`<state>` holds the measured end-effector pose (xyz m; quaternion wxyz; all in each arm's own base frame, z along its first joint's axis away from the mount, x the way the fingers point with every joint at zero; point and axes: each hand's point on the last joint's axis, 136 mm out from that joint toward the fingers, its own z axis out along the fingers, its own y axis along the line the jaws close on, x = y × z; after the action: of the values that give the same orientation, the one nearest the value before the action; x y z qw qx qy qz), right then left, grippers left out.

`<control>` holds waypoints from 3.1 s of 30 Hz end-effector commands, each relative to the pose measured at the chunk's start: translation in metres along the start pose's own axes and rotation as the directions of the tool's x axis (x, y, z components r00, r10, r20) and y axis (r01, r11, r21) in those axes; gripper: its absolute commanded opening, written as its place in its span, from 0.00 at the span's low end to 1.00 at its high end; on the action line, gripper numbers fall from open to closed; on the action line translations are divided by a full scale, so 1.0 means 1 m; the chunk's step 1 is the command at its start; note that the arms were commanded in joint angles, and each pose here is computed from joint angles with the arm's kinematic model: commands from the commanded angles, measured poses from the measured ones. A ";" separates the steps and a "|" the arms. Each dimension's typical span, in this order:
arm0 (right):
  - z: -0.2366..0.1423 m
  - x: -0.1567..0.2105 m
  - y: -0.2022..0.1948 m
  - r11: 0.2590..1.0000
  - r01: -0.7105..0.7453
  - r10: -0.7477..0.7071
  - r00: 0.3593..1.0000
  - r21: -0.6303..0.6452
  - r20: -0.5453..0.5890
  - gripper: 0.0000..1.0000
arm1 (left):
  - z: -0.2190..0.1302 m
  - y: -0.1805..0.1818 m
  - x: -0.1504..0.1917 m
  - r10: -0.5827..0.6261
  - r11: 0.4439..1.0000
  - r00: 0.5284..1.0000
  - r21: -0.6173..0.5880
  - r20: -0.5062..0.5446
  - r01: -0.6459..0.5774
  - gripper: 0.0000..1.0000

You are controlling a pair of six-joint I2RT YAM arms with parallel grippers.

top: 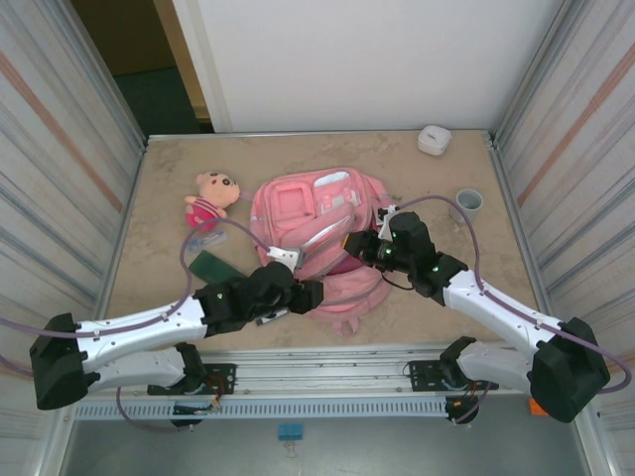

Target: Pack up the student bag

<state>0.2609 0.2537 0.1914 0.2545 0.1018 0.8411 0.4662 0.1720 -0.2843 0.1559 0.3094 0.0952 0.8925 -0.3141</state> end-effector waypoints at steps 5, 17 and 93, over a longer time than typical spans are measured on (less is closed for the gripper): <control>-0.010 -0.018 0.056 0.984 0.072 -0.063 0.996 -0.162 0.059 0.01 | 0.009 0.004 0.005 -0.001 0.999 1.000 -0.040 -0.026 0.000 0.52; -0.010 -0.016 0.074 0.973 0.088 -0.081 0.996 -0.214 0.041 0.00 | 0.029 -0.010 -0.010 0.027 1.000 0.999 -0.010 0.028 -0.026 0.42; 0.016 0.015 0.012 0.998 -0.053 0.051 0.996 0.023 0.078 0.38 | 0.014 0.039 -0.047 0.087 0.995 0.977 0.030 0.193 -0.094 0.00</control>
<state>0.2419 0.2788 0.1755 0.2511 0.1204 0.8472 0.4524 0.2180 -0.2492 0.1173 0.3634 0.1167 0.8783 -0.2881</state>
